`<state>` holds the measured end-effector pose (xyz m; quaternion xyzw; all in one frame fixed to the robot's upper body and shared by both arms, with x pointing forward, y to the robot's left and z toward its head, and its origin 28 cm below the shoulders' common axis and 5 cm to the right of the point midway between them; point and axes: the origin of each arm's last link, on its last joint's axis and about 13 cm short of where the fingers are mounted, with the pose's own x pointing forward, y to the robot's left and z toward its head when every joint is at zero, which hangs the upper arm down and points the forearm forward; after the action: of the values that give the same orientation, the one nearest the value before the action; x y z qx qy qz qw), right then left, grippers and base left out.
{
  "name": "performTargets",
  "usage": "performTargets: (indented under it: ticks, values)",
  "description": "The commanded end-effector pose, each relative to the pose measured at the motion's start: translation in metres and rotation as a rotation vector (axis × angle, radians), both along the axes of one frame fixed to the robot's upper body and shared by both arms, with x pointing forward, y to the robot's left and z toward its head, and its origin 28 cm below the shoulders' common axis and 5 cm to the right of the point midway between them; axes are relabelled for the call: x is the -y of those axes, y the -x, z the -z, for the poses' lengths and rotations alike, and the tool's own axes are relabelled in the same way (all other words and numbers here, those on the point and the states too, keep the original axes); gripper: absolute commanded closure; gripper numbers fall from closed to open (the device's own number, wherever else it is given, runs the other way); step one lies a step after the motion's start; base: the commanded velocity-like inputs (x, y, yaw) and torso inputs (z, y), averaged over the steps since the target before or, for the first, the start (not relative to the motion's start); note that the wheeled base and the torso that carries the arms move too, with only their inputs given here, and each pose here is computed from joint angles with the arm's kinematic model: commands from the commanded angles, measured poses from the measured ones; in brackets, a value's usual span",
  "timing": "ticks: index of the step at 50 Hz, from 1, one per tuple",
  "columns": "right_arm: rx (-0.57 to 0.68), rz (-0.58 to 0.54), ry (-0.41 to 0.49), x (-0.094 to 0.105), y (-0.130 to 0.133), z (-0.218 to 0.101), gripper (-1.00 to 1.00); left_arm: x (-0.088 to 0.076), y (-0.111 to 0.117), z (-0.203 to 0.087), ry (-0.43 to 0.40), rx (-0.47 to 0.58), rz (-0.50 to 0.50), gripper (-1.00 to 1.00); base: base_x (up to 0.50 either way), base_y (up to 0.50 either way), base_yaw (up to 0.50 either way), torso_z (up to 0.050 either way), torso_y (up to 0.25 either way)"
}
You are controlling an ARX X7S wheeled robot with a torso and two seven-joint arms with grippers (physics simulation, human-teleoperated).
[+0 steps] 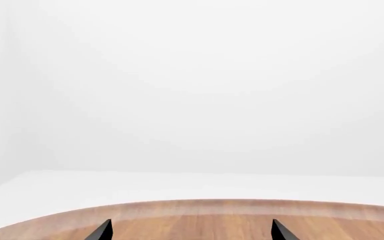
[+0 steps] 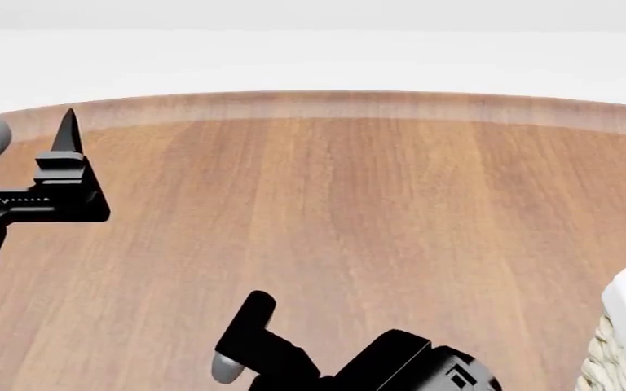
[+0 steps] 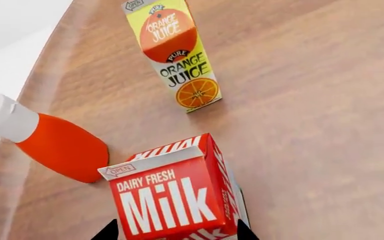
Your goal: Pick the milk and place it in the basket.
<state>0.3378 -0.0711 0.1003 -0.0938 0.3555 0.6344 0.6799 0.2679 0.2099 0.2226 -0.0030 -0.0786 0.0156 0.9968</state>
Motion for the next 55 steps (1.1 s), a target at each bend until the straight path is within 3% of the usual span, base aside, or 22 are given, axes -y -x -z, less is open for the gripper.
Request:
performTargets:
  ticks: [1,13,20,27,30,40,55]
  values:
    - [0.067,0.066,-0.037,0.013,0.01,-0.037,1.0,0.0,-0.001,0.001,-0.002,-0.003,-0.003,-1.0,0.0,0.0,0.0,0.0,0.0]
    - [0.16,0.237,-0.031,0.026,0.019,-0.086,1.0,-0.001,-0.002,0.001,-0.003,-0.004,-0.006,-1.0,0.0,0.0,0.0,0.0,0.001]
    - [0.22,0.423,-0.133,0.036,0.02,-0.126,1.0,-0.001,-0.002,-0.001,-0.001,-0.002,-0.008,-1.0,0.0,0.0,0.0,0.0,0.0]
    - [0.268,0.557,-0.121,0.043,0.025,-0.152,1.0,-0.002,-0.003,-0.003,-0.002,0.002,-0.01,-1.0,0.0,0.0,0.0,0.0,0.001]
    - [0.313,0.69,-0.132,0.05,0.025,-0.168,1.0,-0.002,-0.003,-0.004,0.0,0.003,-0.012,-1.0,0.0,0.0,0.0,0.0,0.0]
    - [0.458,0.913,-0.148,0.072,0.04,-0.217,1.0,-0.002,-0.005,-0.001,0.004,-0.005,-0.013,-1.0,0.0,0.0,0.0,0.0,0.001]
    - [0.545,1.257,-0.134,0.116,0.062,-0.247,1.0,-0.004,-0.005,-0.001,0.005,-0.006,-0.016,-1.0,0.0,0.0,0.0,0.001,0.001]
